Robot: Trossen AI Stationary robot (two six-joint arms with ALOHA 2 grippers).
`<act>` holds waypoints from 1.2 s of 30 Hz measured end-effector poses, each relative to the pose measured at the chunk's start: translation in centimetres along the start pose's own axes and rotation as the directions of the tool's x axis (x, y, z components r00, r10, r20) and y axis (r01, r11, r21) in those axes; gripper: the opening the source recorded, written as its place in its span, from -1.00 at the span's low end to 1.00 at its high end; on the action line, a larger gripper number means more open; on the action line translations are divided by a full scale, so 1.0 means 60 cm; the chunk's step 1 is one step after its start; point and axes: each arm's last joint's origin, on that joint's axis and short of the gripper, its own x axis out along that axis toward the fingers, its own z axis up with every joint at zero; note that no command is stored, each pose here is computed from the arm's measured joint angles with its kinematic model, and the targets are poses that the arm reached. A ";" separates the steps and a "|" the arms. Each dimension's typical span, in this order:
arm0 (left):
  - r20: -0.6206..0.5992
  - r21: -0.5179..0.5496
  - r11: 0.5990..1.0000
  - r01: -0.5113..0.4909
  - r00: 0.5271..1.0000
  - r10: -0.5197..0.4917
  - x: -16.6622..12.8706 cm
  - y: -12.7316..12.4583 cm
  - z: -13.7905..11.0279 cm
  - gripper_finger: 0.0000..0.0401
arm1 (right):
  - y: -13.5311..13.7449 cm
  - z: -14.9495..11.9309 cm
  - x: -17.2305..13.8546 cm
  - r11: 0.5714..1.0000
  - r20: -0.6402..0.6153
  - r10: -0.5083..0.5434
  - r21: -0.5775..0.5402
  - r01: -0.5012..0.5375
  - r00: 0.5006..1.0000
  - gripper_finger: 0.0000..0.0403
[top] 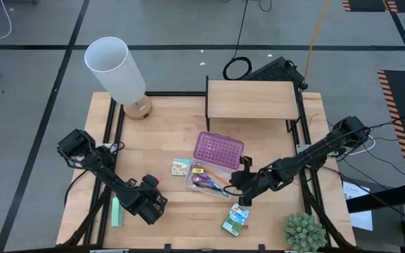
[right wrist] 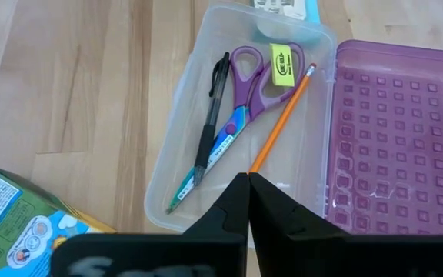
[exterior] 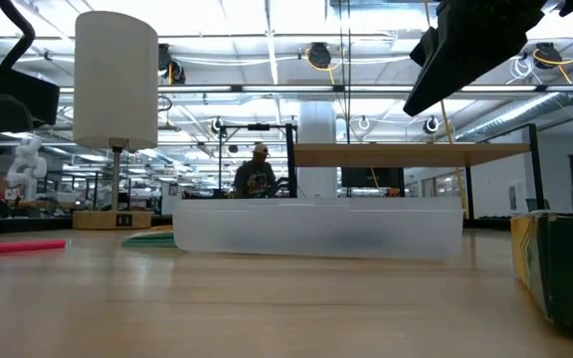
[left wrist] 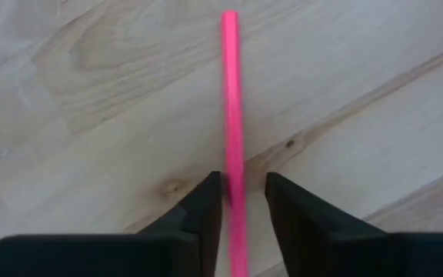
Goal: Pack school essentials
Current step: Put the pink pencil into the purple supply box
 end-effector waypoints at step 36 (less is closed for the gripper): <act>0.004 0.100 0.994 0.047 0.999 -0.047 -0.022 0.007 0.010 -0.83 | 0.000 0.001 0.000 1.000 0.006 0.001 0.002 -0.001 1.000 -1.00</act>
